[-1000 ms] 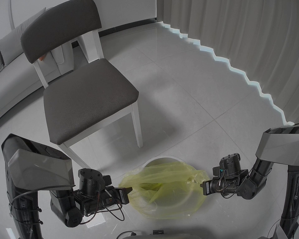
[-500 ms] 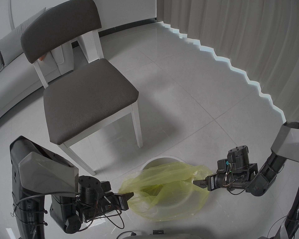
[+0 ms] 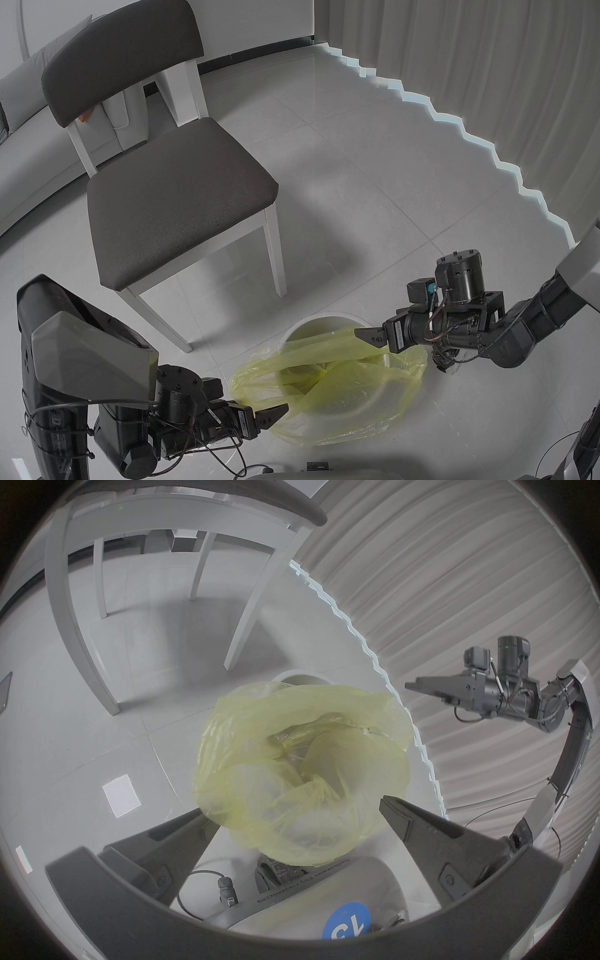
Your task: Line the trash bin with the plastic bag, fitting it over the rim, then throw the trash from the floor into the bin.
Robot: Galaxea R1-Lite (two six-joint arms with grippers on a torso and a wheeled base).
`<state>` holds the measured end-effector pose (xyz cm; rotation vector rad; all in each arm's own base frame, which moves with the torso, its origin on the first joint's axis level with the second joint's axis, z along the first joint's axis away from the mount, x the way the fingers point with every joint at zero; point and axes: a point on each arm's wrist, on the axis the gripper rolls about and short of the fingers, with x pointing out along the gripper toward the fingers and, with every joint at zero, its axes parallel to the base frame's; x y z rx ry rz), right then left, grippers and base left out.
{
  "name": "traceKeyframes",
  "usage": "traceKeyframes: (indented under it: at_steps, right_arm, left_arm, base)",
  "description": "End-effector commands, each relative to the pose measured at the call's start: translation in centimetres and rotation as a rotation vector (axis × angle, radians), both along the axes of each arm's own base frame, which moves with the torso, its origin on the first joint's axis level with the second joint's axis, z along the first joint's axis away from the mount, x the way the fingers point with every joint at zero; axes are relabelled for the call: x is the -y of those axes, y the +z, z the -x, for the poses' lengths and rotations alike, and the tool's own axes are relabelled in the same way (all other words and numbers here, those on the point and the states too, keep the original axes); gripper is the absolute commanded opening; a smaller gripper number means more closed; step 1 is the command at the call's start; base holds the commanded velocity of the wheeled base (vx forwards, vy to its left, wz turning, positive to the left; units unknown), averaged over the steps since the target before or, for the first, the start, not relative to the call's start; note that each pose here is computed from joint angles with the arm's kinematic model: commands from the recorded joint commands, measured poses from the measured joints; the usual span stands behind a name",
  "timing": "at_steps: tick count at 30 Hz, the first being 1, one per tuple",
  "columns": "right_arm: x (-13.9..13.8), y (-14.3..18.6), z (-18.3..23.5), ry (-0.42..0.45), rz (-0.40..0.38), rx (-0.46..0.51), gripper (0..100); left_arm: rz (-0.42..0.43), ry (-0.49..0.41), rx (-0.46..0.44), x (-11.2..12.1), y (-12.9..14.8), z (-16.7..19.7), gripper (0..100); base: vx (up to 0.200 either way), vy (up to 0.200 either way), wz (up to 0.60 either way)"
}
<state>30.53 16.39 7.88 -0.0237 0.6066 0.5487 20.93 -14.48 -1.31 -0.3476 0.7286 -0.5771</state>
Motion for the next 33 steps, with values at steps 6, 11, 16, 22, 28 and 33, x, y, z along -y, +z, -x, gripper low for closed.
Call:
traceKeyframes:
  at_steps: [6, 11, 16, 22, 28, 33]
  right_arm:
    - [-1.9, -0.3, -2.9, 0.059, 0.049, 0.016, 100]
    - [-2.5, -2.9, -4.0, 0.113, 0.093, -0.020, 100]
    - [-2.4, -3.9, -3.8, 0.189, 0.110, -0.036, 100]
    - [-2.3, -4.5, -3.3, 0.238, 0.128, -0.045, 100]
    - [-2.3, -5.1, -3.3, 0.254, 0.150, -0.047, 0]
    - [-2.2, -4.9, -3.2, 0.251, 0.146, -0.047, 0]
  left_arm:
    - [0.002, 0.004, 0.021, -0.9, 1.7, 1.7, 100]
    - [0.006, 0.001, 0.027, -0.9, 2.0, 1.9, 100]
    - [0.003, 0.009, 0.031, -0.9, 2.0, 1.9, 100]
    - [0.002, 0.009, 0.028, -0.9, 1.9, 1.8, 100]
    - [0.003, 0.009, 0.030, -0.8, 1.9, 1.8, 100]
    - [0.004, 0.009, 0.033, -0.8, 2.0, 1.8, 100]
  base:
    - [0.000, 0.000, 0.00]
    - [0.000, 0.000, 0.00]
    - [0.000, 0.000, 0.00]
    - [0.000, 0.000, 0.00]
    - [0.000, 0.000, 0.00]
    - [0.000, 0.000, 0.00]
